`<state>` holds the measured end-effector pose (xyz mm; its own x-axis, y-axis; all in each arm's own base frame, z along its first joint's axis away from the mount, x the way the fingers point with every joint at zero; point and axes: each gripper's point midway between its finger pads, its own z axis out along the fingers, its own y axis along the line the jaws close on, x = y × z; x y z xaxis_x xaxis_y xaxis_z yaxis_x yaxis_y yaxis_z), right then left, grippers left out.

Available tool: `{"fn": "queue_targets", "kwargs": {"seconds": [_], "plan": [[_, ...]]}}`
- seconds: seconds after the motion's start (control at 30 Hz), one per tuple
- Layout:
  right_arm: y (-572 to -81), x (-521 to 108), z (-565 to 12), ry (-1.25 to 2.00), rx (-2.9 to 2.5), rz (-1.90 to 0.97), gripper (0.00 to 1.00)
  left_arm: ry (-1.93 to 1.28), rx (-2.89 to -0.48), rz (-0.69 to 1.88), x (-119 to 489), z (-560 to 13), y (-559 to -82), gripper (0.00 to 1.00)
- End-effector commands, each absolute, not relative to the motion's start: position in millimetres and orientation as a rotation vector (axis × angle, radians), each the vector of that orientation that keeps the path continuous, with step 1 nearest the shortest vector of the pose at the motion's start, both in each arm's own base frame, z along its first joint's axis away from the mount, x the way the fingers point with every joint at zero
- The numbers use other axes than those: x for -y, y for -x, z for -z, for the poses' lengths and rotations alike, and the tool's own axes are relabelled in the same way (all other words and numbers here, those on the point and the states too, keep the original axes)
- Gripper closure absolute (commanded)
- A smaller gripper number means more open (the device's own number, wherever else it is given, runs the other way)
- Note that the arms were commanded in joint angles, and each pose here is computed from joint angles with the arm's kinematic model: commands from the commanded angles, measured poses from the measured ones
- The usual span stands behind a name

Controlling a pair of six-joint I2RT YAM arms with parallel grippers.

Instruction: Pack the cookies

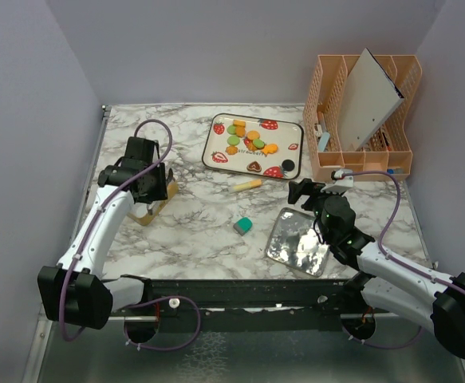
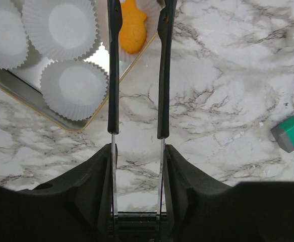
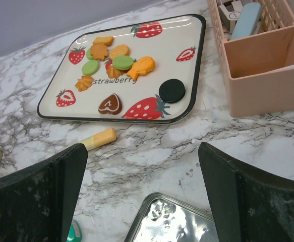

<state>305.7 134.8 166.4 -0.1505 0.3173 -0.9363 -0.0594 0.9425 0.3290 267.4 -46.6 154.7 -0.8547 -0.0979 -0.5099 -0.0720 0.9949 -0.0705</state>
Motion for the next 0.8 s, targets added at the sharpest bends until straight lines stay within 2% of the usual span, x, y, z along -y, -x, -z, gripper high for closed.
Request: {"fn": "queue_targets", "kwargs": {"seconds": [0.0, 0.3, 0.77], "plan": [[-306, -137, -166, -0.194, -1.683, -0.351, 0.00, 0.110, -2.509, 0.208, 64, -192, -276, 0.57], [-306, -137, -164, -0.191, -1.686, -0.348, 0.00, 0.045, -2.450, 0.346, 103, -219, -301, 0.58], [-305, -131, -164, -0.212, -1.677, -0.329, 0.00, -0.037, -2.329, 0.591, 221, -225, -361, 0.57]]}}
